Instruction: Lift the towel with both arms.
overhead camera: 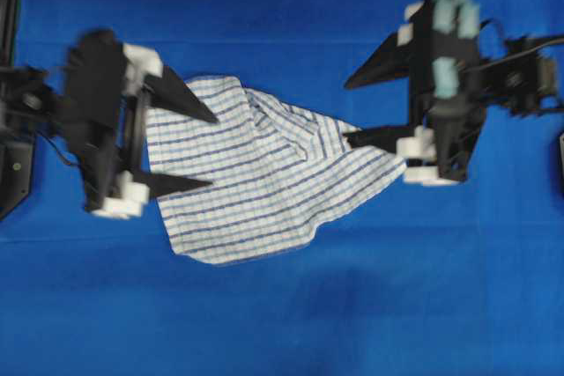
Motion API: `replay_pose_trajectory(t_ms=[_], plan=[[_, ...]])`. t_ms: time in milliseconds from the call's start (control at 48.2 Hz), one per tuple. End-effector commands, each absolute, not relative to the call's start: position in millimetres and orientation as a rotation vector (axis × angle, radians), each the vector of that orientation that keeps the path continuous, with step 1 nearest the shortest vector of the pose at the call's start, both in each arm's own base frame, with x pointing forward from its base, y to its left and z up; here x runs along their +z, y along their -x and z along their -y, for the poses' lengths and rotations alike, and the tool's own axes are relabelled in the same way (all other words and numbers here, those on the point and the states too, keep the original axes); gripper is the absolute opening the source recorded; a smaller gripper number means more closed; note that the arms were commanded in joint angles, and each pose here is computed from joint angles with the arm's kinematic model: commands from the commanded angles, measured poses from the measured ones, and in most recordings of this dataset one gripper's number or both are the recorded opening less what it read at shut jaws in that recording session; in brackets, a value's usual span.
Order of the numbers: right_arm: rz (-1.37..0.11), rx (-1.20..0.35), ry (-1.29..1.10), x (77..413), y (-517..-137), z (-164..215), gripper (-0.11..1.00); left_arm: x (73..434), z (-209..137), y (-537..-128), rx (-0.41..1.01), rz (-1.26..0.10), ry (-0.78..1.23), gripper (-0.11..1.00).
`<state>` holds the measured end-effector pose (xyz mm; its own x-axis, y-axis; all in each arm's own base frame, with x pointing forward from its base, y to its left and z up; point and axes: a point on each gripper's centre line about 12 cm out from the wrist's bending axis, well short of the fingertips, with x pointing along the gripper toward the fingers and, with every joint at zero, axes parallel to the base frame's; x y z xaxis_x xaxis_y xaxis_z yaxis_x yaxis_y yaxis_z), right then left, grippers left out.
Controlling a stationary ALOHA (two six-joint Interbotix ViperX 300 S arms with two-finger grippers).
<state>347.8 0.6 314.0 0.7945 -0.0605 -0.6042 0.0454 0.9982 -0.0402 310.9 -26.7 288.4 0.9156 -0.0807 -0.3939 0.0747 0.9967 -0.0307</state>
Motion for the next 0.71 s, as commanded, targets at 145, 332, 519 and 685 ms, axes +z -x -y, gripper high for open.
replay_pose_trajectory(t_ms=[145,332,519,685], plan=[[-0.712,-0.023,0.022,260.7,-356.9,-9.4,0.65,238.7,38.9,-327.5,-0.087,-0.483,0.089,0.9],[-0.788,-0.007,-0.006,212.8,-361.0,-14.4,0.65,198.0,54.8,-336.6,-0.116,-0.522,0.105,0.9],[-0.854,0.009,-0.02,171.7,-362.2,-21.1,0.65,162.4,76.4,-343.5,-0.165,-0.569,0.089,0.9],[-0.891,0.028,-0.029,144.0,-366.6,-29.9,0.65,136.9,88.7,-348.4,-0.187,-0.626,0.077,0.9]])
